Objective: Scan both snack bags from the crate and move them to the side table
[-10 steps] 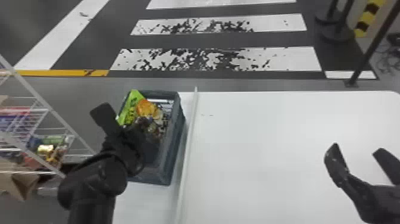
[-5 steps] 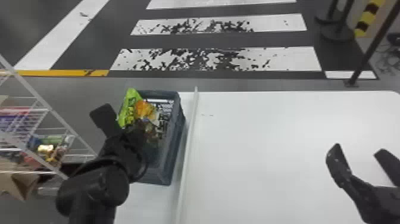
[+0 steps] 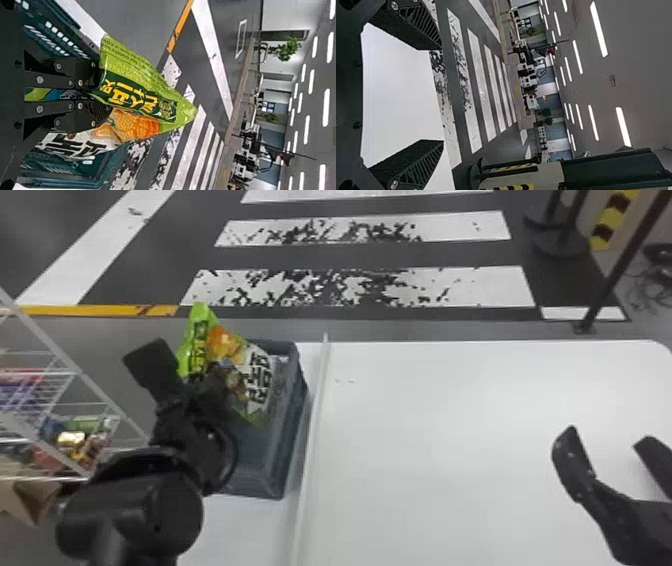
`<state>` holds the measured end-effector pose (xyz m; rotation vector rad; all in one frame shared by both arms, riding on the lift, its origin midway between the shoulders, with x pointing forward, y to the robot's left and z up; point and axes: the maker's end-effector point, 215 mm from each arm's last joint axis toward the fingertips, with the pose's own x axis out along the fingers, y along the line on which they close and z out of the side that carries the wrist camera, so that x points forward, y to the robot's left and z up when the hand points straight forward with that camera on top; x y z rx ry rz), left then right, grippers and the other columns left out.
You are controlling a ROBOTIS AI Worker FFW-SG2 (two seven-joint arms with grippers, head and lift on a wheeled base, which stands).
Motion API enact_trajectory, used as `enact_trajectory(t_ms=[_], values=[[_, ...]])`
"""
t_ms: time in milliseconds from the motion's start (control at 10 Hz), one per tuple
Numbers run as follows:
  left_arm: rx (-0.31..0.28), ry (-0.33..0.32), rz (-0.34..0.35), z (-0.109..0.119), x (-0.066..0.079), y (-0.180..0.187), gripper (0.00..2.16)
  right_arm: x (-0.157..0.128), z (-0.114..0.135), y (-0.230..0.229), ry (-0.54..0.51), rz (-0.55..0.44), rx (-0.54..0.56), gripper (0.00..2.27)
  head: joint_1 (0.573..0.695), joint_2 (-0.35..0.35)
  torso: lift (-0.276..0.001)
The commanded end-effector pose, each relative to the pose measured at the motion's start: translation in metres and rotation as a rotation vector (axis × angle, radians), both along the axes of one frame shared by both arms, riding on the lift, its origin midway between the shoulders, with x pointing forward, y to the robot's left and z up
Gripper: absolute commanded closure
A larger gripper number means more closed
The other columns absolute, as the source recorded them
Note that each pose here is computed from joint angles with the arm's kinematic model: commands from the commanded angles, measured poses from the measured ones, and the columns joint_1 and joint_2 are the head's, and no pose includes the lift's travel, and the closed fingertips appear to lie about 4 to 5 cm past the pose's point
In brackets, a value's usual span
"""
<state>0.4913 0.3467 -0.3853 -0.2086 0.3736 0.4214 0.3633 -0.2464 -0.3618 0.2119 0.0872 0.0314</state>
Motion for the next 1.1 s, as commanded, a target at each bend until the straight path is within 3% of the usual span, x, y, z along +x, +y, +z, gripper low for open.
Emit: enact_trajectory(t_ms=[0,200,400,500,700,1000], values=[[0.036,-0.039,-0.004,0.032,-0.009,0.001,1.06,0.000,0.001,-0.003,-0.001,-0.006,0.006,0.09,0.695,0.131,-0.029],[0.029,-0.115,-0.077,0.077,-0.018,-0.018,1.05,0.001,0.002,-0.003,-0.006,-0.006,0.007,0.09,0.695,0.131,-0.029],[-0.056,-0.157,-0.230,0.103,-0.020,-0.063,1.05,0.001,0.003,-0.007,-0.008,-0.014,0.002,0.08,0.695,0.095,-0.029],[-0.083,-0.149,-0.317,0.108,-0.025,-0.089,1.05,0.001,0.006,-0.010,-0.017,-0.020,-0.003,0.08,0.695,0.059,-0.029],[-0.127,-0.134,-0.426,0.114,-0.036,-0.132,1.05,0.002,0.010,-0.017,-0.029,-0.042,-0.009,0.09,0.695,-0.002,-0.029],[-0.212,-0.116,-0.553,0.101,-0.042,-0.179,1.05,0.000,0.050,-0.037,-0.173,-0.151,-0.058,0.09,0.695,-0.114,-0.029]])
